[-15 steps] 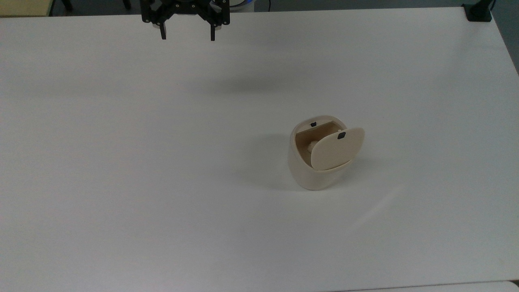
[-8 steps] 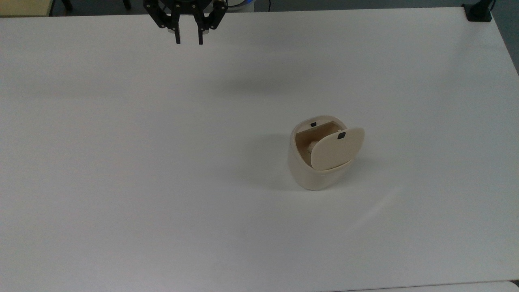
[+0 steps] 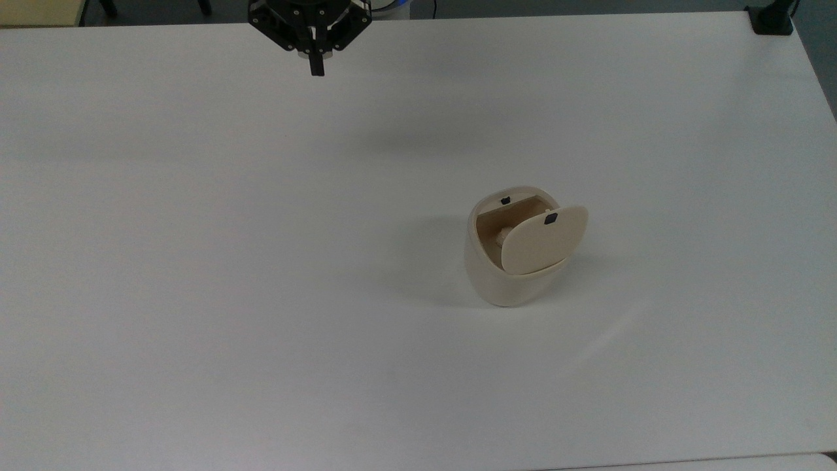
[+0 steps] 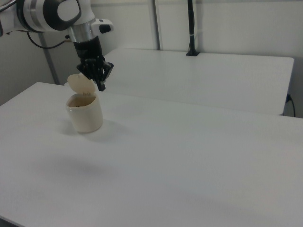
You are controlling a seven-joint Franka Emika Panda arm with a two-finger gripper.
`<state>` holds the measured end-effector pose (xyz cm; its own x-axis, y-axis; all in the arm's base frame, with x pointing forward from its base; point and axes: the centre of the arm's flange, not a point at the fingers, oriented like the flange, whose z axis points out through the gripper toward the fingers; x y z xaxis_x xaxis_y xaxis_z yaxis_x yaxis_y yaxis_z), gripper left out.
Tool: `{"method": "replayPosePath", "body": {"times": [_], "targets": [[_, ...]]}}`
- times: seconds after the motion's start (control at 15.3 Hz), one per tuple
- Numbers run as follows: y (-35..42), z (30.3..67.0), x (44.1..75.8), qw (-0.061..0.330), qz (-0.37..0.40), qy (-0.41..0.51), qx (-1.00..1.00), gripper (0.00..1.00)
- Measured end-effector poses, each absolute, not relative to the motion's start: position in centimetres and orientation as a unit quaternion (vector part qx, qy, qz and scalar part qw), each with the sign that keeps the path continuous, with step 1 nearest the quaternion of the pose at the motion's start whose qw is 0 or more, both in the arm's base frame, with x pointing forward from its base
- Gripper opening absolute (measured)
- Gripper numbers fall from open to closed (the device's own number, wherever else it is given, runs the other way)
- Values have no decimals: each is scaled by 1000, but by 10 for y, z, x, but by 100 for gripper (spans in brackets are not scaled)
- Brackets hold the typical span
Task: Close the trash bin
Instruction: 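Move the closed gripper over the open lid of the cream bin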
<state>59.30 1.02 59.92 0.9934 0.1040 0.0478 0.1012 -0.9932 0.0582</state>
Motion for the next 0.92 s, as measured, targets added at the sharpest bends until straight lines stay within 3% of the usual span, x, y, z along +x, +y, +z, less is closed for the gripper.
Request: {"method": "replayPosePath", "body": {"times": [0.39, 0.92], "targets": [[72, 580, 629, 12, 112, 98, 989, 1], [192, 560, 657, -41, 256, 143, 955, 1]]}}
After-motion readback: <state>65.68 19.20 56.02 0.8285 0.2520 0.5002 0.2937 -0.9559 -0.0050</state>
